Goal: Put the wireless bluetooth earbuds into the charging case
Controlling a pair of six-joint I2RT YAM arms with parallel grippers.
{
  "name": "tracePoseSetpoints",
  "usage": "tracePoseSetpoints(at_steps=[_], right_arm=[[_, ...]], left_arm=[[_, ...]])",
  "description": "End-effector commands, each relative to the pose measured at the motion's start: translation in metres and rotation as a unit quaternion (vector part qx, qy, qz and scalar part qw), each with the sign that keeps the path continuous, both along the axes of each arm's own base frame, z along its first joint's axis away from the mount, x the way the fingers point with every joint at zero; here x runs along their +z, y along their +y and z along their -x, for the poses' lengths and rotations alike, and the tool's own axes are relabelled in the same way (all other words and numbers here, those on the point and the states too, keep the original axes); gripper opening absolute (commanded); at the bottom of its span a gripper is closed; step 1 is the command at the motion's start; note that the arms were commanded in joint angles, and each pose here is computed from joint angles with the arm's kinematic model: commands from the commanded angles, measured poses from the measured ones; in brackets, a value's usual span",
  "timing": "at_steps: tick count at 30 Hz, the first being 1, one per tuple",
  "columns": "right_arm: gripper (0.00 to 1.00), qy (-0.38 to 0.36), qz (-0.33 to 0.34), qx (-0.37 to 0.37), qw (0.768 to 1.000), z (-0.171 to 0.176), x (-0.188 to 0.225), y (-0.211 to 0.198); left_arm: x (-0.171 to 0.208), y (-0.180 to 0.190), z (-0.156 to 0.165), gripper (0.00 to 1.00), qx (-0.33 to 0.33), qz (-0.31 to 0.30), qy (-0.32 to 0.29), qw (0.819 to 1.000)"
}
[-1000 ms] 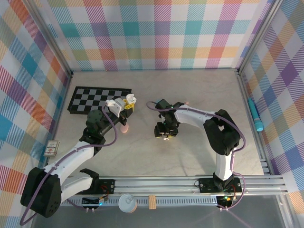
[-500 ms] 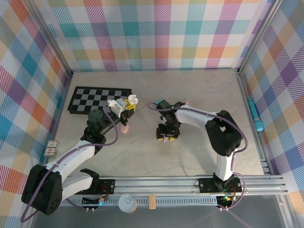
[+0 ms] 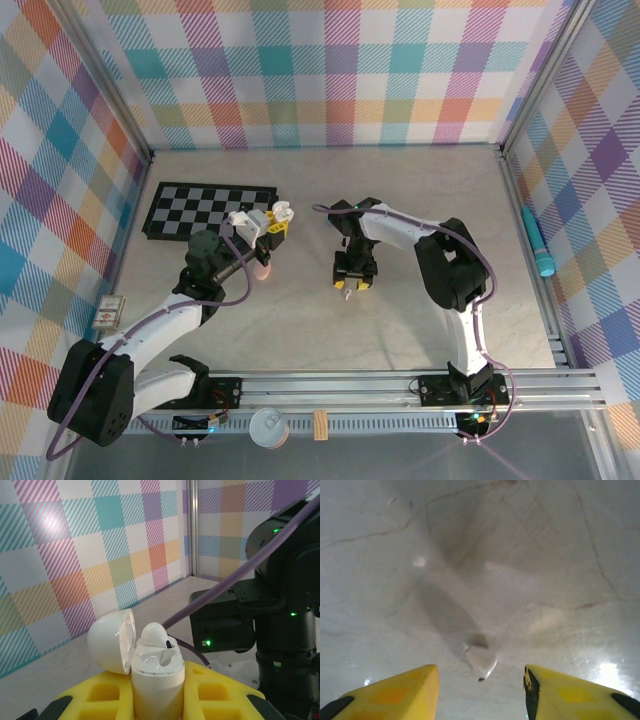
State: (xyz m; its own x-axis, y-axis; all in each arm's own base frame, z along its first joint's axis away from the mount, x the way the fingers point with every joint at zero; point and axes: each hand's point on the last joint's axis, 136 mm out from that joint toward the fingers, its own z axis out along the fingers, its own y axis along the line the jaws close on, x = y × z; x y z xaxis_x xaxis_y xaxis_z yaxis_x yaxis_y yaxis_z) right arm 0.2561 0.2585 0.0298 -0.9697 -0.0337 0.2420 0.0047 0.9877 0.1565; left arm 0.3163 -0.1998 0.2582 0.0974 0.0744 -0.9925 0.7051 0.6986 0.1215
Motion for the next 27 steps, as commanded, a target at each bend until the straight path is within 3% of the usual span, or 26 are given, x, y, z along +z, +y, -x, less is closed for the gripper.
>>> tracePoseSetpoints(at_steps=[1, 6, 27], right_arm=[[0.45, 0.026, 0.005, 0.0, 1.0, 0.004, 0.0, 0.001], [0.38, 0.037, 0.005, 0.002, 0.999, 0.003, -0.005, 0.003], [0.28, 0.057, 0.023, -0.001, 0.998, 0.01, -0.029, -0.005]], left_arm=[[0.005, 0.0, 0.002, 0.0, -0.007, -0.003, -0.024, 1.0], [0.003, -0.001, 0.001, 0.0, -0.008, -0.006, -0.022, 1.0], [0.004, -0.002, 0.001, 0.0, -0.012, -0.004, -0.021, 1.0]])
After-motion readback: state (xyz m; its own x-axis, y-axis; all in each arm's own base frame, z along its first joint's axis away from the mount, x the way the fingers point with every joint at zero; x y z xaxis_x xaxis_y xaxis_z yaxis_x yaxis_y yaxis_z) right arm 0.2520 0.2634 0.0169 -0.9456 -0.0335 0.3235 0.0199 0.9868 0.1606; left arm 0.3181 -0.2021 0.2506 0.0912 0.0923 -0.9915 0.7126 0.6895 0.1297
